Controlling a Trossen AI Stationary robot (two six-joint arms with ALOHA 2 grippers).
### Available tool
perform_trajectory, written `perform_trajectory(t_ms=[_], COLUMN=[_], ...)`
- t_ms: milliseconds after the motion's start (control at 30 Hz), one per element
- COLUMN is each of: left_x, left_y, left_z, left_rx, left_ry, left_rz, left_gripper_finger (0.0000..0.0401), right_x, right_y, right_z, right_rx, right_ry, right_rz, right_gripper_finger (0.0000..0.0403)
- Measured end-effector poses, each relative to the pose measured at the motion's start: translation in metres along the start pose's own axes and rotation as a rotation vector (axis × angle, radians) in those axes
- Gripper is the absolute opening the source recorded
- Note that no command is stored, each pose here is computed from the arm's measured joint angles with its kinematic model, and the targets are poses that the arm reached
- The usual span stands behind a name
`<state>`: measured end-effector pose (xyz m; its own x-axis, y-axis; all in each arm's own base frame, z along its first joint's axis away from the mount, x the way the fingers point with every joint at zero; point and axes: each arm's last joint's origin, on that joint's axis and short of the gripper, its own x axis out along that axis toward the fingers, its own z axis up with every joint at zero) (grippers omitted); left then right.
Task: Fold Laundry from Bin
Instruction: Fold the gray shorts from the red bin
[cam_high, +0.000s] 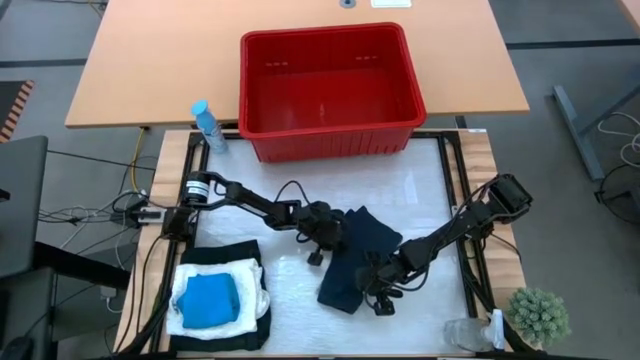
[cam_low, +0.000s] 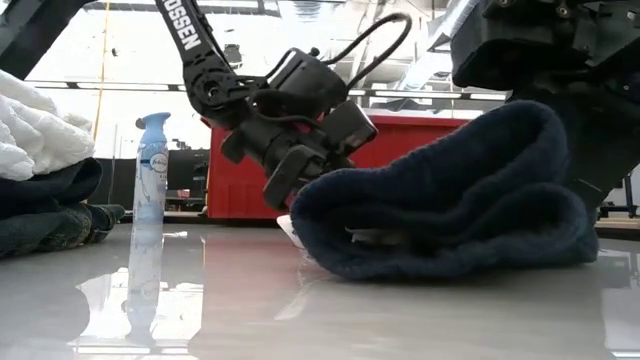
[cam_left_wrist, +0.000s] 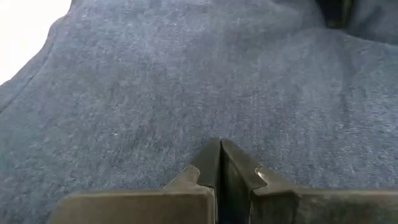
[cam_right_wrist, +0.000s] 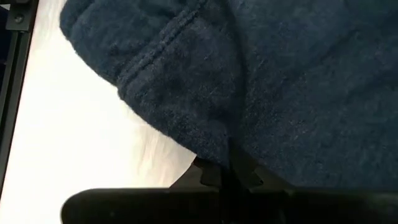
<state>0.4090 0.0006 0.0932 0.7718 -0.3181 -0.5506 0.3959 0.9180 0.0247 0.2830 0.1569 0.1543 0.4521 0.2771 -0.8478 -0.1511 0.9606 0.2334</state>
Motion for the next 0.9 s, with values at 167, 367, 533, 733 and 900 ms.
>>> perform_trajectory(t_ms=[167, 367, 533, 733, 900], left_x=[-0.001, -0.001, -0.001, -0.001, -0.001], left_y=[-0.004, -0.006, -0.007, -0.008, -0.008], left_z=[-0.009, -0.011, -0.012, -0.014, -0.015], left_rx=[-0.056, -0.175, -0.23, -0.278, -0.325], left_ry=[0.033, 0.048, 0.069, 0.083, 0.094], left_rz=[-0.036, -0.042, -0.042, -0.039, -0.048], left_gripper_finger=[0.0, 0.0, 0.0, 0.0, 0.0], right_x=[0.0, 0.0, -0.003, -0.023, -0.035], right_y=[0.0, 0.003, 0.003, 0.004, -0.007], right_z=[-0.001, -0.002, 0.0, 0.007, 0.005], right_rx=[0.012, 0.093, 0.169, 0.18, 0.266], right_ry=[0.01, 0.005, -0.011, -0.106, -0.108], right_rz=[-0.005, 0.002, -0.004, -0.046, -0.109], right_gripper_finger=[0.002, 0.002, 0.002, 0.002, 0.002])
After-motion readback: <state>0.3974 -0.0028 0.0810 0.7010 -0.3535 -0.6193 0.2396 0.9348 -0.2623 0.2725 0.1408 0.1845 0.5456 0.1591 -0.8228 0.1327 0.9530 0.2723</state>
